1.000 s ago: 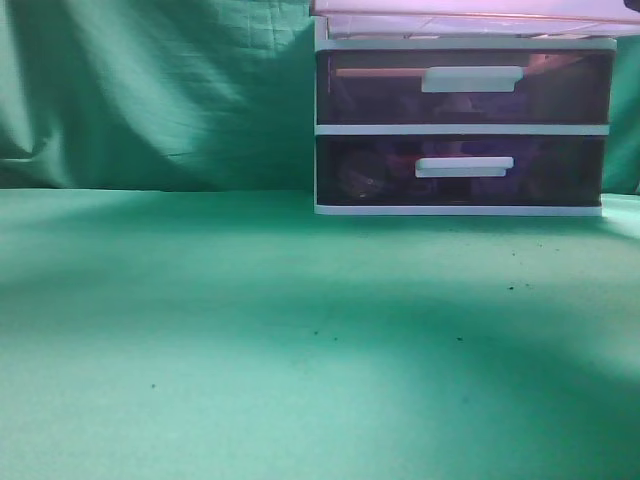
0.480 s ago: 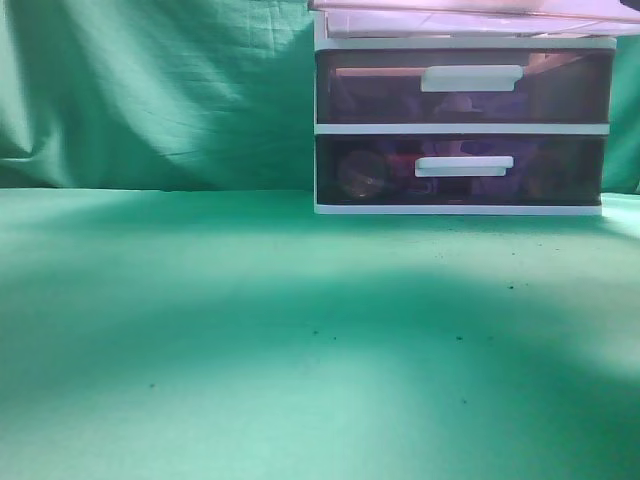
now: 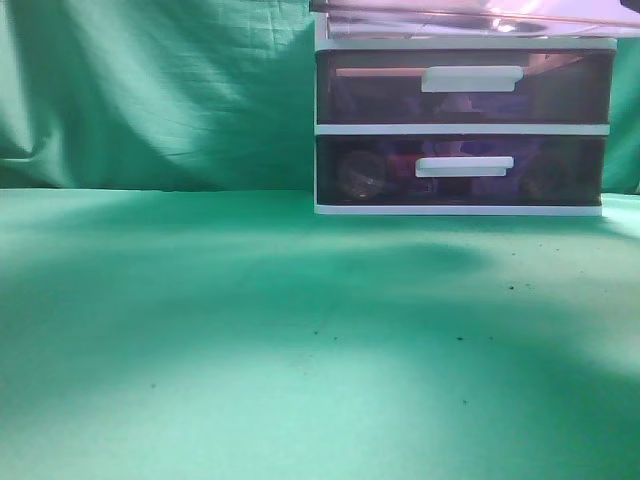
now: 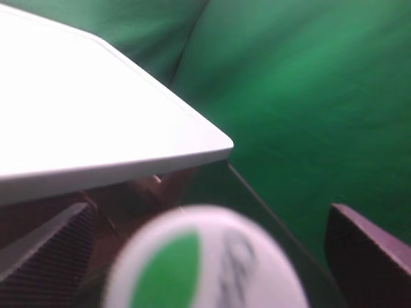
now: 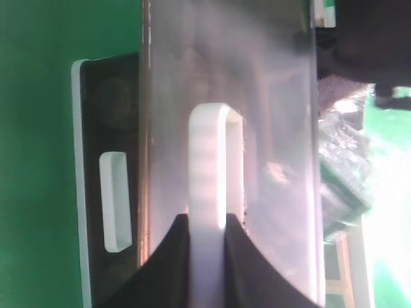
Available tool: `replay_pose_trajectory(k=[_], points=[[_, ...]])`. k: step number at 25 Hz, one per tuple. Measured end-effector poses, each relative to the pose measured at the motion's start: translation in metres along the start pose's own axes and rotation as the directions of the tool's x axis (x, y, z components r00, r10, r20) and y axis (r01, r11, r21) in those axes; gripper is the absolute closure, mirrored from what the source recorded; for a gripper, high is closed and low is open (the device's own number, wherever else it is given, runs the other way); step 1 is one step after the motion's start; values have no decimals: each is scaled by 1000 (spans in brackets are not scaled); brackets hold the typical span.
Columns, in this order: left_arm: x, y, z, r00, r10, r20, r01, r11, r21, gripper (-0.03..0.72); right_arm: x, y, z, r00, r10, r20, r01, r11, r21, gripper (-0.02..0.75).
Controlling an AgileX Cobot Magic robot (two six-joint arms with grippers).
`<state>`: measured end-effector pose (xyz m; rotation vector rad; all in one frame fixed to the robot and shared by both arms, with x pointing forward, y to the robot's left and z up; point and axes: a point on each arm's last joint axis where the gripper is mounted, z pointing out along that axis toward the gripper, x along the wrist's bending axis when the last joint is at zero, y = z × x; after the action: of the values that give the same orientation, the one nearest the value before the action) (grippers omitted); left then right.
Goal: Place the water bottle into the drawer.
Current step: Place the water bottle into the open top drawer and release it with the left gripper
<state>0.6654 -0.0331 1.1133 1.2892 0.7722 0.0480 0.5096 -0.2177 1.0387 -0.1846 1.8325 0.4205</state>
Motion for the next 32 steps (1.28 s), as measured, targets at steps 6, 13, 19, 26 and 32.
replay_pose_trajectory(k=[6, 13, 19, 26, 32], points=[[-14, 33, -3, 949, 315, -23, -315, 949, -13, 102, 0, 0, 0, 1000, 5, -4, -5, 1000, 2, 647], [-24, 68, -11, 828, 554, -88, -559, 827, -50, 101, 1, 0, 0, 1000, 7, -9, -7, 1000, 4, 647], [-18, 101, -37, 792, 606, -76, -610, 790, -59, 228, 1, 0, 0, 1000, 8, -4, -8, 1000, 0, 647], [-21, 134, -96, 854, 466, 232, -487, 872, 40, 688, -6, 1, 0, 996, 69, 62, -69, 998, -11, 647], [9, 140, -136, 876, 344, 338, -421, 887, 190, 688, -25, 1, 8, 996, 52, 77, -53, 999, 5, 647]])
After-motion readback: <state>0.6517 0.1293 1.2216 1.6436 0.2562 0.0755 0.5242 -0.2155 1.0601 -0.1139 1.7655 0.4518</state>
